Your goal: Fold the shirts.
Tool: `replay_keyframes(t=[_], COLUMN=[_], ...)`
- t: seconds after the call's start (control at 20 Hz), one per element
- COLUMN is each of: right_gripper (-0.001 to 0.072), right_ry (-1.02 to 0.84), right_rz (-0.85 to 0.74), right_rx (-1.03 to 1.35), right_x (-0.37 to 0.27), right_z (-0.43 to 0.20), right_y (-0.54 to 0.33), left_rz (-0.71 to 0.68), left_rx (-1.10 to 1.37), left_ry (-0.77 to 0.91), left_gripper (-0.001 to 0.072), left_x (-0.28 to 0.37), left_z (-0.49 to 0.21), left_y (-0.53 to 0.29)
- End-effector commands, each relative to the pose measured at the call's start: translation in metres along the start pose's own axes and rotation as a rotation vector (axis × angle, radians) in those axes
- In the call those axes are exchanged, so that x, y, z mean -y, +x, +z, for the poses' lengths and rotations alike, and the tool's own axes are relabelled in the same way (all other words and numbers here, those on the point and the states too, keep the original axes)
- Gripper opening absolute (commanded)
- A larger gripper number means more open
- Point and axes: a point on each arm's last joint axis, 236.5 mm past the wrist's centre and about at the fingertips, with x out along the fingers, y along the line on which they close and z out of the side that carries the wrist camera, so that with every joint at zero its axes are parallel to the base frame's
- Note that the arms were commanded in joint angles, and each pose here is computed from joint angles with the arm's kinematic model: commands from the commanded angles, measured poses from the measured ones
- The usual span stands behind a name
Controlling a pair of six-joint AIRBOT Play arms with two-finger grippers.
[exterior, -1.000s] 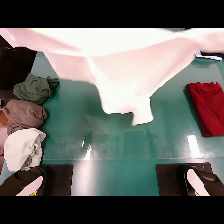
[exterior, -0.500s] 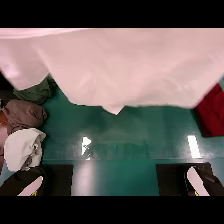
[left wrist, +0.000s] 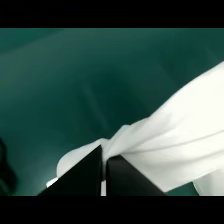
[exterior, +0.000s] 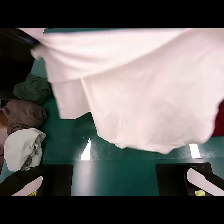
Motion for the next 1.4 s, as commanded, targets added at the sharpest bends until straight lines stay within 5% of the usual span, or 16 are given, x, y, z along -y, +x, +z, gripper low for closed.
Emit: replay_keyframes(t=[0.0, 0.35, 0.4, 0.45, 0.5, 0.75, 0.95, 1.05, 1.35], right_gripper=[0.0015, 0.0023, 0.0084, 0.0310, 0.0387, 0.0377, 0.0376, 0.0315, 0.0307], right_ry=[-0.002, 0.062, 0.072, 0.077, 0.080, 0.041, 0.072, 0.087, 0.161], right_rz=[-0.026, -0.066, -0.063, -0.064, -0.065, 0.020, 0.222, 0.229, 0.211], right_rx=[-0.259, -0.313, -0.330, -0.349, -0.375, -0.556, -0.779, -0.809, -0.816], right_x=[0.020, 0.034, 0.036, 0.038, 0.039, 0.026, -0.018, -0.025, -0.035], right_z=[-0.088, -0.151, -0.159, -0.165, -0.172, -0.195, -0.227, -0.244, -0.298], right_y=[0.111, 0.234, 0.240, 0.244, 0.243, 0.195, 0.136, 0.121, 0.088], left_rz=[-0.015, 0.039, 0.048, 0.056, 0.065, 0.061, -0.098, -0.171, -0.207], left_rx=[-0.216, -0.201, -0.182, -0.168, -0.162, -0.289, -0.423, -0.496, -0.660], left_ry=[-0.084, -0.132, -0.128, -0.137, -0.145, -0.305, -0.550, -0.641, -0.761], left_gripper=[0.0024, 0.0026, 0.0127, 0.0361, 0.0410, 0.0411, 0.0411, 0.0411, 0.0411], left_x=[-0.026, -0.063, -0.066, -0.070, -0.077, -0.124, -0.128, -0.117, -0.085], left_z=[-0.070, -0.093, -0.088, -0.082, -0.077, -0.096, -0.150, -0.188, -0.280], left_y=[0.117, 0.224, 0.225, 0.223, 0.218, 0.168, 0.142, 0.144, 0.160])
